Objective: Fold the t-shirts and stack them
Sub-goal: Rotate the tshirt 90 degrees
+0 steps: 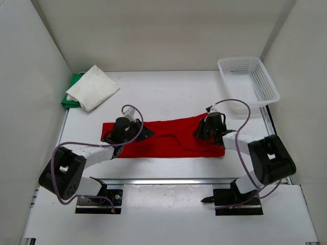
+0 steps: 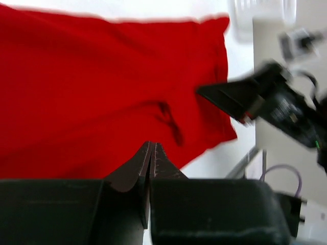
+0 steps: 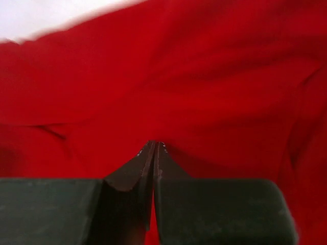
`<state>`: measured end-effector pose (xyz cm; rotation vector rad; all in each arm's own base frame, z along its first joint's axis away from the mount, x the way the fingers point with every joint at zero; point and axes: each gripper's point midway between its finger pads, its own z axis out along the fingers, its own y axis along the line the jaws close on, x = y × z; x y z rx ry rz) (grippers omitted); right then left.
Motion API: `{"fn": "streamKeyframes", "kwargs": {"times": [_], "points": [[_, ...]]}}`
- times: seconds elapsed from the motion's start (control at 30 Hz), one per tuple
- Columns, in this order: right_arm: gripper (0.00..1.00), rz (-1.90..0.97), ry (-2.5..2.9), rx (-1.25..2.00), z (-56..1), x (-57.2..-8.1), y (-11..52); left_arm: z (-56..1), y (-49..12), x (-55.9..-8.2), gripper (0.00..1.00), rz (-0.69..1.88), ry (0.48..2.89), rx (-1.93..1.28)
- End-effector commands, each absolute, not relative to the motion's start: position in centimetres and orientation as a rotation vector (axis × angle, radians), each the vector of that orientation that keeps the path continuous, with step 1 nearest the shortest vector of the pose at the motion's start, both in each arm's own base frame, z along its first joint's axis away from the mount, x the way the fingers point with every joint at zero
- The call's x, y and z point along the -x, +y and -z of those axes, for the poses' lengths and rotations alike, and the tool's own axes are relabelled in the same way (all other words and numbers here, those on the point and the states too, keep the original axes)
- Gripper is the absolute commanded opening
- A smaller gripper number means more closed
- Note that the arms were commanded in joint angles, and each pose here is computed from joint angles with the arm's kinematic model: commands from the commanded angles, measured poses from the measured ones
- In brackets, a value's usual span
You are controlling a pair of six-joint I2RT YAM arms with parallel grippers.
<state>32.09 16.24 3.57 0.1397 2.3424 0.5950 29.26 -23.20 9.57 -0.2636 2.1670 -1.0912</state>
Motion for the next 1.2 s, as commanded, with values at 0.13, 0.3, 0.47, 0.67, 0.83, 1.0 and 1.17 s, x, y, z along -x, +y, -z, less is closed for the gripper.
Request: {"fn": "streamKeyframes", "kwargs": {"times": [0.13, 0.3, 0.47, 0.67, 0.83, 1.0, 1.17], "points": [[0.0, -0.559, 2.459, -0.142, 0.4, -37.3, 17.1, -8.6, -24.8, -25.0, 0.16, 1.131, 2.197, 0.107], [0.0, -0.612, 2.499, -0.019, -1.0, -46.8, 21.3, -9.3, -22.7, -24.3, 0.36, 1.094, 2.161, 0.093], [0.0, -0.715, 2.422, 0.127, -4.8, -59.9, 26.3, -9.7, -20.3, -23.5, 0.72, 1.059, 2.141, 0.121], [0.02, -0.676, 2.165, 0.246, -21.4, -58.5, 25.5, -10.1, -18.3, -22.8, 0.94, 1.045, 2.088, 0.179], [0.03, -0.568, 2.15, 0.409, -30.1, -49.9, 25.5, -10.5, -17.2, -22.8, 0.51, 1.081, 2.033, 0.26], [0.11, -0.509, 2.098, 0.452, -26.1, -39.4, 26.7, -13.3, -15.3, -24.1, 0.49, 1.075, 1.963, 0.275], [0.27, -0.892, 1.982, 0.312, -21.7, -28.6, 30.0, -15.9, -14.5, -25.3, 0.55, 1.02, 1.949, 0.235]]}}
